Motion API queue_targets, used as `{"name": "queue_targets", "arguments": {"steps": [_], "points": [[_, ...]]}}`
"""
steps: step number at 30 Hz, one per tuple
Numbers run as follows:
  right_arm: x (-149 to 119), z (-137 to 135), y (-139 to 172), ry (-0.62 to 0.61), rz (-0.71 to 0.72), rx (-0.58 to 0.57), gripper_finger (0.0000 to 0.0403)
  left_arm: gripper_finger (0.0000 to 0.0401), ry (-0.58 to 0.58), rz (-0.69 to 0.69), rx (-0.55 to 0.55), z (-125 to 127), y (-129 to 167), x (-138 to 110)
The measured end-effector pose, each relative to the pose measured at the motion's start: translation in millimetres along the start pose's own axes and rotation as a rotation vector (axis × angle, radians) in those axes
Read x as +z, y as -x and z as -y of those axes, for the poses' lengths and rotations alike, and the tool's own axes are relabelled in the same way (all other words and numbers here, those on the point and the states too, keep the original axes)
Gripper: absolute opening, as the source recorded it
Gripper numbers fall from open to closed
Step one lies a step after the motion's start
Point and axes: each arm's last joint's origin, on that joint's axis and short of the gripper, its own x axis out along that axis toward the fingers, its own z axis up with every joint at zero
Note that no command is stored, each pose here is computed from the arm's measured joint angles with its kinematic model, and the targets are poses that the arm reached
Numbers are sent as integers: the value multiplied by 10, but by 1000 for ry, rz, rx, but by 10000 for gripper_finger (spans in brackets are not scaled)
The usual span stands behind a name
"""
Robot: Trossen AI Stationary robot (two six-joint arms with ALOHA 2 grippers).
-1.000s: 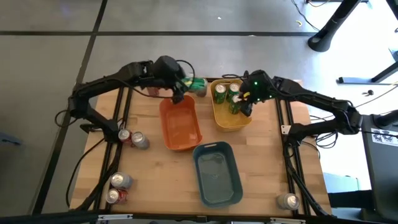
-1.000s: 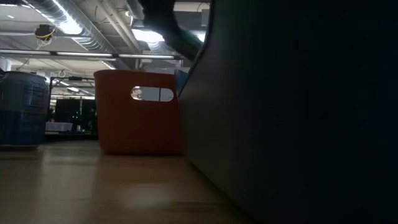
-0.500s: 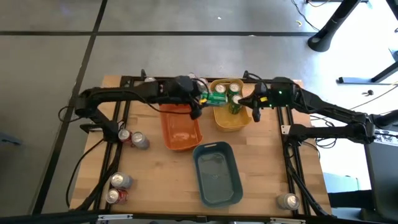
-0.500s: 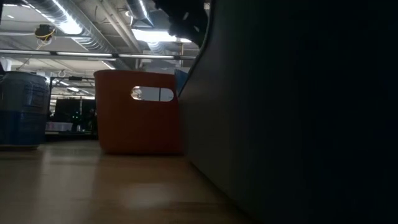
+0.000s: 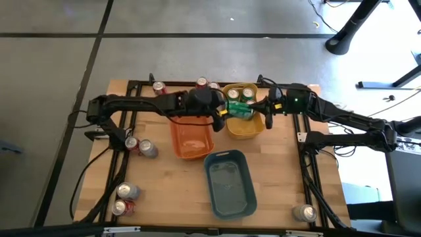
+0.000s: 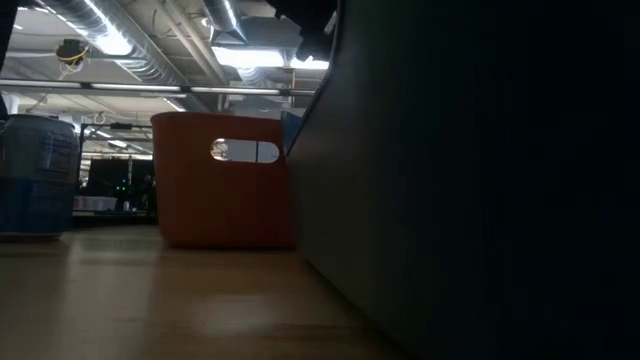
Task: Sort soda cans
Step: Put the green soda can into the yellow bin
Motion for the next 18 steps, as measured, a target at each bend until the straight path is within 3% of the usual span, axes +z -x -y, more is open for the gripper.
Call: {"name": "queue_targets", "arguments": {"steps": [5,18], "points": [[-166,32,-66,31,-59,-16,5,290,30,113,3,-57,-31,66],[-404,105,-237,44,-135,-95,5,288,65,205,18,-161,-355,16]]}}
